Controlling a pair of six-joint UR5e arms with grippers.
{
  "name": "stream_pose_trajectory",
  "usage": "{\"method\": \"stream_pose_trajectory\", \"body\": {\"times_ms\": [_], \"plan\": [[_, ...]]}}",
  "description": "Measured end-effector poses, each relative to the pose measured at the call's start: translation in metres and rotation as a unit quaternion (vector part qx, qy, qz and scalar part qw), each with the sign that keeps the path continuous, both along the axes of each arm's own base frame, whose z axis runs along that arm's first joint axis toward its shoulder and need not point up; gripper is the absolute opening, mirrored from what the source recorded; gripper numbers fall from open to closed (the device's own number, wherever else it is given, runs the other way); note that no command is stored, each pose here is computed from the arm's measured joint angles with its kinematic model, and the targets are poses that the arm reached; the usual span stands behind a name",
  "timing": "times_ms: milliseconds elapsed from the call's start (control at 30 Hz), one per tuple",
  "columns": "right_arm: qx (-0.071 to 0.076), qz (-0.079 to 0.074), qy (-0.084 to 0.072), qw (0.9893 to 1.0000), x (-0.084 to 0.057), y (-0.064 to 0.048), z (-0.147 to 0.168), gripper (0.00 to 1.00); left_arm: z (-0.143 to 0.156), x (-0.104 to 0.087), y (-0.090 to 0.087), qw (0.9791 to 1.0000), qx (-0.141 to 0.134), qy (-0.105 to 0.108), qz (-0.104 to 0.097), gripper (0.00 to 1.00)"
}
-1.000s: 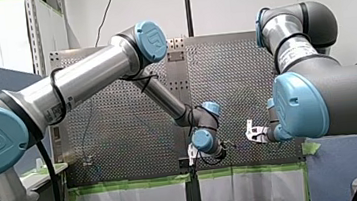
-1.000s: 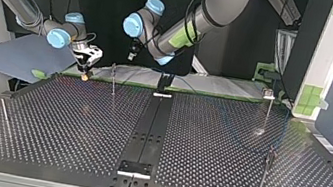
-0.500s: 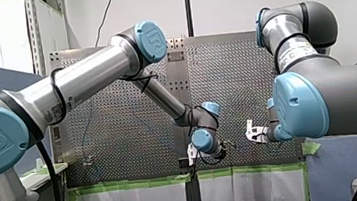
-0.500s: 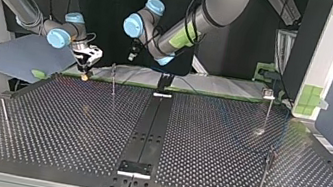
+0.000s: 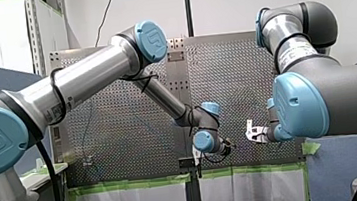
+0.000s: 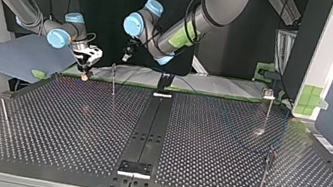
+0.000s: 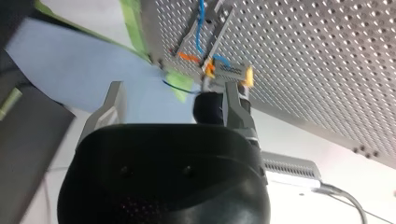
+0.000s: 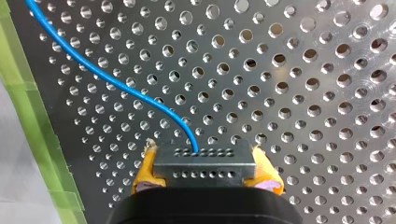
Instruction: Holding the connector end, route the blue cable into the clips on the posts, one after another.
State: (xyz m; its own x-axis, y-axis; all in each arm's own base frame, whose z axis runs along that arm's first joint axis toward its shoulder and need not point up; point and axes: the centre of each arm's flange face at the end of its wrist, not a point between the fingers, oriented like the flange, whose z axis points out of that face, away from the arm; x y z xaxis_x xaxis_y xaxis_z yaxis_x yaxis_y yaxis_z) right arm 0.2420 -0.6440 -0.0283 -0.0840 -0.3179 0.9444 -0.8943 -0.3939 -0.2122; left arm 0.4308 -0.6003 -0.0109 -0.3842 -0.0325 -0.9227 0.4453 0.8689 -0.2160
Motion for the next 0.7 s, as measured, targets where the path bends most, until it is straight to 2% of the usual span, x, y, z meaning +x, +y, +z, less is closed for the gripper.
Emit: {"method": "stream_pose_trajectory", "body": {"times_ms": [200, 700], "plan": [[0.000, 0.000, 0.000, 1.0000, 0.0001, 0.0000, 0.0001, 0.00, 0.0035, 0.0033, -0.0066, 0.9993, -0.036, -0.009, 0.000, 1.00], [0.000, 0.000, 0.000, 1.0000, 0.0001, 0.0001, 0.0001, 0.00, 0.0026, 0.0032, -0.0042, 0.9996, -0.028, -0.006, 0.003, 1.00]]}}
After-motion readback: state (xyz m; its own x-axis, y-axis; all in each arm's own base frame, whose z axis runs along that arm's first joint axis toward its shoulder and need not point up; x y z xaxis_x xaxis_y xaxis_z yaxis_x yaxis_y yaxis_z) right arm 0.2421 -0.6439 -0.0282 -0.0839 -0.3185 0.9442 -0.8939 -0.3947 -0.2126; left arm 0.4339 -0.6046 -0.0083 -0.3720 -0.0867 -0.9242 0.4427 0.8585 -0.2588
